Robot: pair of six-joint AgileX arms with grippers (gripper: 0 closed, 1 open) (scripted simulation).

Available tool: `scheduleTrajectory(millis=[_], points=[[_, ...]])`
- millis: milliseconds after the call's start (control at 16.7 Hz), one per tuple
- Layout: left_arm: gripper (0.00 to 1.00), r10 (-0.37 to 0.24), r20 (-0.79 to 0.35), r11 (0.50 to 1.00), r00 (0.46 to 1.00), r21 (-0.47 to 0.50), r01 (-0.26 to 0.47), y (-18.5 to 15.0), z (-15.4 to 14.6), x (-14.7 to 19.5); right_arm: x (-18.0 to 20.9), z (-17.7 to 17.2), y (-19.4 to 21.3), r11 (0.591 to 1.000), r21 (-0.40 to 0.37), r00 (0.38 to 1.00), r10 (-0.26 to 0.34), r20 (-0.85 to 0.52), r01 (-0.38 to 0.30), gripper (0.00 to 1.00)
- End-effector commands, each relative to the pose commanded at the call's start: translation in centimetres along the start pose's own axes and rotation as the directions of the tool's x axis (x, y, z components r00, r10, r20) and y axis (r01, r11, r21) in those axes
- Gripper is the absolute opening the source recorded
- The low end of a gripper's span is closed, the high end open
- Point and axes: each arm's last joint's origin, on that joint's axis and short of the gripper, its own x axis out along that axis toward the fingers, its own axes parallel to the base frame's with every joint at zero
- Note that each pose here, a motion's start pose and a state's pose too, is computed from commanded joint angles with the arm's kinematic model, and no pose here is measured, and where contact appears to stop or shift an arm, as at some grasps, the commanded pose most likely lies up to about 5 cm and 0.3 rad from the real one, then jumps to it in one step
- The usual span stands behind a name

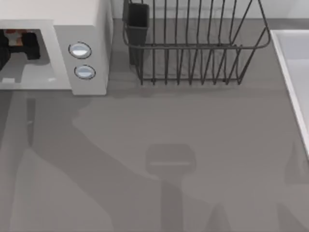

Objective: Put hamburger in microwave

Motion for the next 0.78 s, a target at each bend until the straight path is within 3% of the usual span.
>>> scheduleTrajectory(millis=[120, 180, 480, 780], points=[[1.00, 0.000, 0.000, 1.000, 1.000, 0.000, 0.000, 0.0, 0.0, 0.0, 0.0, 0.0, 0.0, 1.000, 0.000, 1.000, 0.000, 0.000, 0.000, 1.00], [1.00, 0.024, 0.001, 1.000, 1.000, -0.011, -0.024, 0.7, -0.1, -4.8, 0.0, 0.0, 0.0, 1.000, 0.000, 1.000, 0.000, 0.000, 0.000, 1.00], [1.00, 0.021, 0.007, 1.000, 1.000, -0.003, -0.021, 0.9, -0.5, -6.5, 0.0, 0.0, 0.0, 1.000, 0.000, 1.000, 0.000, 0.000, 0.000, 1.00], [1.00, 0.030, 0.041, 1.000, 0.999, 0.007, -0.031, 1.5, -1.5, -11.9, 0.0, 0.0, 0.0, 1.000, 0.000, 1.000, 0.000, 0.000, 0.000, 1.00]])
